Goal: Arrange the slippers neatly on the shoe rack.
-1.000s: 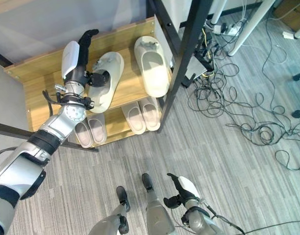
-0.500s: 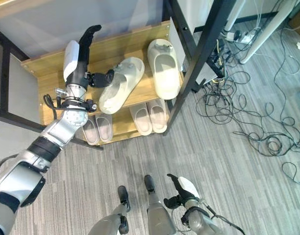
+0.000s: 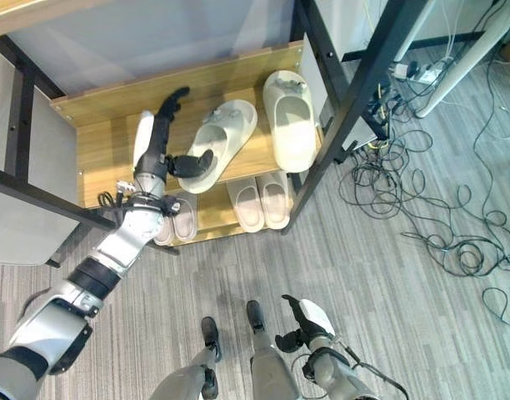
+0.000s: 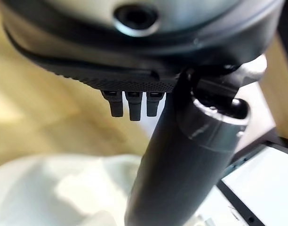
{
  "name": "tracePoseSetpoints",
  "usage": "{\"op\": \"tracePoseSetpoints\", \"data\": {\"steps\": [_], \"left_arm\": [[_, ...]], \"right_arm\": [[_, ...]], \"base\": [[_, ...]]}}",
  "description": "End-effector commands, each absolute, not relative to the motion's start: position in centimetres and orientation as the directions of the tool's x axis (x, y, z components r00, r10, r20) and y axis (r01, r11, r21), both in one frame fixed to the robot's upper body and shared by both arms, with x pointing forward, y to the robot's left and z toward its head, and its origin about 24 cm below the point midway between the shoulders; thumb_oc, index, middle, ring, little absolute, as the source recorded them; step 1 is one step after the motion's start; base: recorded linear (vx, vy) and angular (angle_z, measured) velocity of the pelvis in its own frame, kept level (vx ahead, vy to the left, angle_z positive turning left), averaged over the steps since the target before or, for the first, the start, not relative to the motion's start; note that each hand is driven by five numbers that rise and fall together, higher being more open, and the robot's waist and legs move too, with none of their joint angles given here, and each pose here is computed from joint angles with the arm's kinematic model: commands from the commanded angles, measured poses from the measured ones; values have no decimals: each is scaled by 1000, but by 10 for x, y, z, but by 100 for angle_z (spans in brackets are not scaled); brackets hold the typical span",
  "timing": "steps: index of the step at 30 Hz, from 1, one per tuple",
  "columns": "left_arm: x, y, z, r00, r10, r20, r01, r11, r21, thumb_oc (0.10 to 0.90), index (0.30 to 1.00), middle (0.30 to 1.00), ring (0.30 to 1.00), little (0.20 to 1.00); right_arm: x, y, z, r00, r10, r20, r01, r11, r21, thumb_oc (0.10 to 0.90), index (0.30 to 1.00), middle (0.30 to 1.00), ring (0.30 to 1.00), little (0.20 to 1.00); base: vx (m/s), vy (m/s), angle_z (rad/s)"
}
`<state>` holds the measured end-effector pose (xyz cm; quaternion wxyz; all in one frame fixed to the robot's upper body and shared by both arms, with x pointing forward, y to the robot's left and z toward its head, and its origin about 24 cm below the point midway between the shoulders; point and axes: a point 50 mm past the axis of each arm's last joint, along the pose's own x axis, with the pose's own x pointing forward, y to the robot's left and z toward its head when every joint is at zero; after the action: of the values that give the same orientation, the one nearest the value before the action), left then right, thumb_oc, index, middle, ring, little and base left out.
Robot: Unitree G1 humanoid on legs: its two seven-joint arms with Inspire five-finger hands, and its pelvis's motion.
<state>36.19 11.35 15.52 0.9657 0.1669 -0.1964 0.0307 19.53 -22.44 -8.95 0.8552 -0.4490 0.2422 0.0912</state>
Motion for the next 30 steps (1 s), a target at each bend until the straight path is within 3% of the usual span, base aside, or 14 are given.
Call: {"op": "tracePoseSetpoints", "data": {"steps": [1, 12, 30], "left_arm": [[356, 110, 179, 871, 16, 491, -46, 998, 50, 800, 900, 900, 900, 900], [341, 97, 154, 906, -84, 415, 89, 996, 7, 800, 900, 900, 900, 900], [307, 24, 124, 886, -341, 313, 381, 922, -74, 800, 900, 900, 900, 900]], "right_arm": [[171, -221, -102, 846, -77, -527, -388, 589, -709, 800, 900, 900, 900, 900], [177, -214, -103, 841, -75, -536, -395, 593, -702, 800, 900, 900, 900, 900], [184, -201, -103, 854, -58, -516, -384, 598, -703, 800, 900, 900, 900, 900]], "base": [[0, 0, 0], [2, 0, 2], [0, 0, 0]]}}
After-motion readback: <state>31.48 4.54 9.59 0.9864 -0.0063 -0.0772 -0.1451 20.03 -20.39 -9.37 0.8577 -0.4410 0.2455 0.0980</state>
